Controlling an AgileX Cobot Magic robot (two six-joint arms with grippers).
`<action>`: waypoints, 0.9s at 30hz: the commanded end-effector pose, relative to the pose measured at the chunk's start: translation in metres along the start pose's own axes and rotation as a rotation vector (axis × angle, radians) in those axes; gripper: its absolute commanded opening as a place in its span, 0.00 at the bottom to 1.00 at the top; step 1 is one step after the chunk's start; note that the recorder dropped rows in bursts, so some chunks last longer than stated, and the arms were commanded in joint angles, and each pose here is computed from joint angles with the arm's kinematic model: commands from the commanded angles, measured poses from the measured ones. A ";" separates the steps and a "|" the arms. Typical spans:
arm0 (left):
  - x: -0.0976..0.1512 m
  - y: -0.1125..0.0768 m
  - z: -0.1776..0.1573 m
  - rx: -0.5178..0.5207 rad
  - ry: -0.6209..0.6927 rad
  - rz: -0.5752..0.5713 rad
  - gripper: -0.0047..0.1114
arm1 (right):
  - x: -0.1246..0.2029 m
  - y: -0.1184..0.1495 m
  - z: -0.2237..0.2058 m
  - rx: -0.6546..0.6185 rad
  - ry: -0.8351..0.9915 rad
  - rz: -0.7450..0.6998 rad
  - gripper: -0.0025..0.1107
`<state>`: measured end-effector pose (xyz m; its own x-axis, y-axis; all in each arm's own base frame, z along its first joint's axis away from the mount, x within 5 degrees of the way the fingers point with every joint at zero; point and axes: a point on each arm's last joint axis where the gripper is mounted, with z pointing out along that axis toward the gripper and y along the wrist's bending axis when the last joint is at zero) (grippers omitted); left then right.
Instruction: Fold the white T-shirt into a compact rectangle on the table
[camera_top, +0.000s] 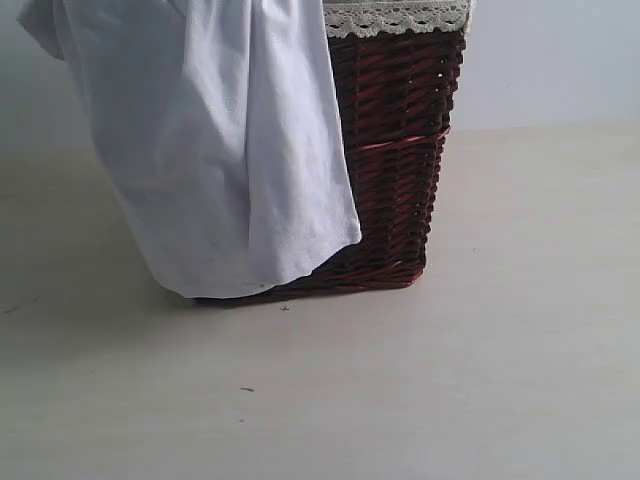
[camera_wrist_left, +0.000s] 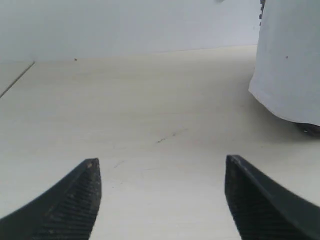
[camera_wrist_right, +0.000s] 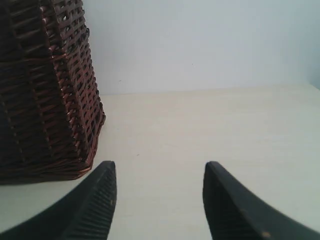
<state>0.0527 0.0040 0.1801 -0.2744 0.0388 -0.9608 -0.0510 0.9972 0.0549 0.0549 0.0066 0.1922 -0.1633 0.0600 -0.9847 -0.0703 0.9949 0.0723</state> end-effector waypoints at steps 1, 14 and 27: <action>-0.001 0.000 0.000 0.005 -0.004 0.001 0.62 | 0.000 0.000 0.000 0.001 -0.012 -0.006 0.48; -0.001 0.000 0.000 0.005 -0.002 0.001 0.62 | -0.001 0.001 0.000 -0.015 -0.020 0.090 0.48; -0.001 0.000 0.000 0.005 -0.002 0.001 0.62 | -0.038 -0.005 0.112 -0.087 0.606 -0.403 0.48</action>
<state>0.0527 0.0040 0.1801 -0.2744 0.0388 -0.9608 -0.0510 0.9972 0.0549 0.1534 0.0073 0.2128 -0.5809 -0.3763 -0.7218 -0.2856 0.9246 -0.2522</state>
